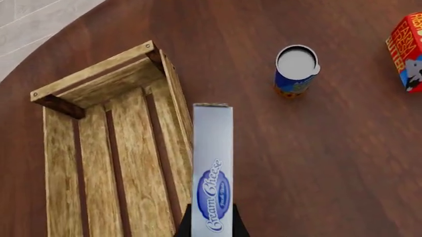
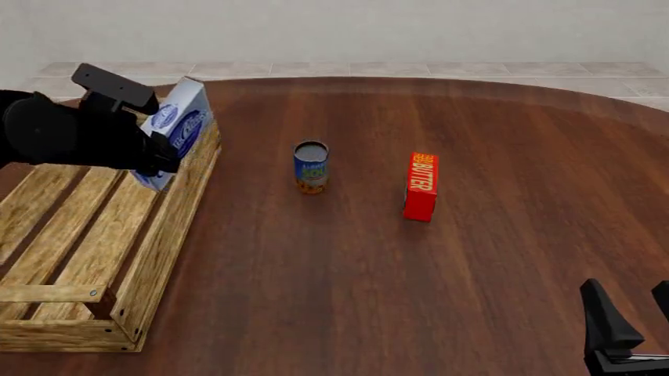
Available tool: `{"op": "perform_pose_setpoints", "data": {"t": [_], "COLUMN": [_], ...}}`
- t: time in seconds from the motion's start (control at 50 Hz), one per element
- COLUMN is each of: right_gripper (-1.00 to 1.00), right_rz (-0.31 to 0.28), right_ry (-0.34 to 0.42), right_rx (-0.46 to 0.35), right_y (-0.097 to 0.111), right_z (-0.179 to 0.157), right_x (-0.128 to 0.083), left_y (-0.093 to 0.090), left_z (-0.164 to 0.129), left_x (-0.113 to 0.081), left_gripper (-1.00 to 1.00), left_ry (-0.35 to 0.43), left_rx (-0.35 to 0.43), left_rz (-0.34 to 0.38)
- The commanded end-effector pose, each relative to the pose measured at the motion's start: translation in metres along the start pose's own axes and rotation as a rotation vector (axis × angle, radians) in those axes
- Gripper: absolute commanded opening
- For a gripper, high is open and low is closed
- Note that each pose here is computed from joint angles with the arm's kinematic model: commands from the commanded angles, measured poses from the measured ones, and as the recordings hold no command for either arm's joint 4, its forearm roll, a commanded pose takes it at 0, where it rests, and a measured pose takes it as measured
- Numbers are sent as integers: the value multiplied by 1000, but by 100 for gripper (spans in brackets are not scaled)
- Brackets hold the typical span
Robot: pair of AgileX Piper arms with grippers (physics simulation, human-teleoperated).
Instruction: Pick up the cream cheese and put it in the tray.
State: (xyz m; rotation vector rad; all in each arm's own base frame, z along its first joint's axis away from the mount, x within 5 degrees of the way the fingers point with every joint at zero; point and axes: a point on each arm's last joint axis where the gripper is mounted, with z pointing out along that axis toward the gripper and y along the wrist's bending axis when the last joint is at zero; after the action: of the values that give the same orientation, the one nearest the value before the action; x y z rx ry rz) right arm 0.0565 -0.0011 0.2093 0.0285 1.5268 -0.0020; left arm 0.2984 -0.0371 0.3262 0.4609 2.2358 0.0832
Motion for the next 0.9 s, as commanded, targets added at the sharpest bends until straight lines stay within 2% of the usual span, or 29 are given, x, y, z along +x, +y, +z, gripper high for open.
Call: {"op": "perform_pose_setpoints", "data": {"t": [0.02,0.42,0.9], "right_gripper": [100,100,100], "right_rz": [0,1,2], "right_ry": [0,1,2], "right_rx": [0,0,0], "right_y": [0,0,0], "right_z": [0,0,0], "right_x": [0,0,0], "left_y": [15,38,59], "left_z": [-2,11,35], "left_x": [2,14,47], "left_gripper": [-100,-100,-100], "left_ry": [4,34,100], "left_rx": [-38,-92,-141], "left_rz": [-11,-73,-124]}}
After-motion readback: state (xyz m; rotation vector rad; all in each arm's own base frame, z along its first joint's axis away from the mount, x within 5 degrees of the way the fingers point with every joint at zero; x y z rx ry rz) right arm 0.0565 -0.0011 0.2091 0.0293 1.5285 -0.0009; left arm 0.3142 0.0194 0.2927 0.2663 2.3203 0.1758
